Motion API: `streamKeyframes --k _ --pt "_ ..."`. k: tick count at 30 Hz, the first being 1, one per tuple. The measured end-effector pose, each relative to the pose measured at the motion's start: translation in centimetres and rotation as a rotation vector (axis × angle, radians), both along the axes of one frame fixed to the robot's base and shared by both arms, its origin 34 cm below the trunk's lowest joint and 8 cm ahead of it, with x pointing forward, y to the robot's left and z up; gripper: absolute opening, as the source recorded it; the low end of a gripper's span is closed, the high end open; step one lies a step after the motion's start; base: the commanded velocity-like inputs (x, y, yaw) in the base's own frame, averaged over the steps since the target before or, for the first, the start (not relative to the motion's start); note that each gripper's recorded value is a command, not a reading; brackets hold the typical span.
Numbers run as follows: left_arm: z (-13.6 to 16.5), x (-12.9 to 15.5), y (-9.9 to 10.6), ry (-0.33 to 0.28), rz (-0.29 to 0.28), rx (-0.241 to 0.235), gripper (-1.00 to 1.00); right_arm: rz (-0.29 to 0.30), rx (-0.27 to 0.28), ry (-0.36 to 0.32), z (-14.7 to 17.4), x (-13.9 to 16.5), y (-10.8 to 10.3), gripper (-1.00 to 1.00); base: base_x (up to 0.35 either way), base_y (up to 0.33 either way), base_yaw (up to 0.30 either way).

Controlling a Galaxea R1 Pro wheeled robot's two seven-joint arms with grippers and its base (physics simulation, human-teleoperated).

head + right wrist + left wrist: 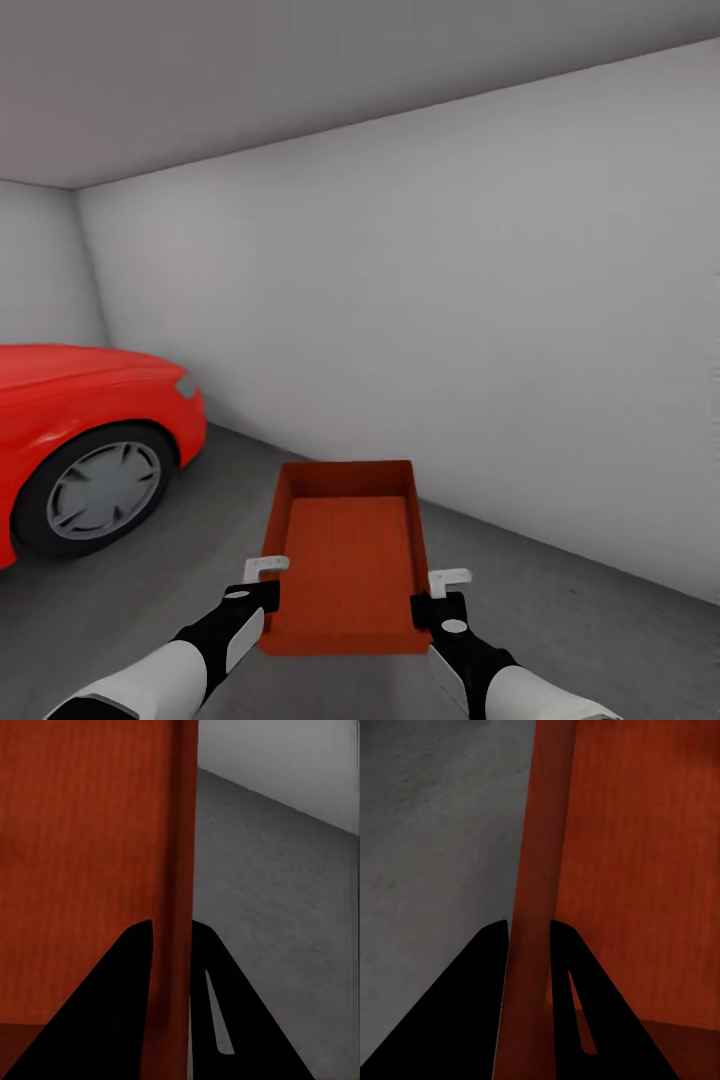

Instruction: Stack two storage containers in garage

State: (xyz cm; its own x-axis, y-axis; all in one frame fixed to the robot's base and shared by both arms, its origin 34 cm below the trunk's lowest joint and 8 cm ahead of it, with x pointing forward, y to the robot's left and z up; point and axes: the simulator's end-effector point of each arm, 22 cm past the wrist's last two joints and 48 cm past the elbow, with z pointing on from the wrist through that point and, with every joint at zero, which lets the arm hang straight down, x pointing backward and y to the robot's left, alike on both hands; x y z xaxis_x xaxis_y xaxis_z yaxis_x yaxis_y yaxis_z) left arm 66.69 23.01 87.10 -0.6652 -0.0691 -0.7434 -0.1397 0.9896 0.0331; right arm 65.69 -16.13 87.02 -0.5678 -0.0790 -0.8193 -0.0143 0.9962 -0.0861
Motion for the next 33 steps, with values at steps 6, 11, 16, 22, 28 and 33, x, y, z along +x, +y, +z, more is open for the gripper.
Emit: streamKeyframes --k 6,11,16,22,28,33 --pt "0.00 0.00 0.03 0.000 0.000 0.000 -1.00 -0.001 0.000 0.000 0.00 -0.01 0.02 -1.00 0.322 0.104 -0.261" --pt "0.00 0.00 0.03 0.000 0.000 0.001 -1.00 -0.001 0.000 0.000 0.00 -0.01 0.03 -1.00 0.322 0.104 -0.261" --pt "0.01 0.01 0.04 0.000 0.000 0.001 -1.00 -0.001 0.000 0.000 0.00 -0.01 0.03 -1.00 0.322 0.104 -0.261" --pt "0.00 0.00 0.04 0.000 0.000 0.001 -1.00 -0.001 0.000 0.000 0.00 -0.01 0.03 -1.00 0.322 0.104 -0.261" --pt "0.01 0.01 0.04 0.000 0.000 0.001 -1.00 -0.001 0.000 0.000 0.00 -0.01 0.03 -1.00 0.322 0.104 -0.261" --pt "0.00 0.00 0.04 0.000 0.000 0.001 -1.00 -0.001 0.000 0.000 0.00 -0.01 0.03 -1.00 0.322 0.104 -0.261"
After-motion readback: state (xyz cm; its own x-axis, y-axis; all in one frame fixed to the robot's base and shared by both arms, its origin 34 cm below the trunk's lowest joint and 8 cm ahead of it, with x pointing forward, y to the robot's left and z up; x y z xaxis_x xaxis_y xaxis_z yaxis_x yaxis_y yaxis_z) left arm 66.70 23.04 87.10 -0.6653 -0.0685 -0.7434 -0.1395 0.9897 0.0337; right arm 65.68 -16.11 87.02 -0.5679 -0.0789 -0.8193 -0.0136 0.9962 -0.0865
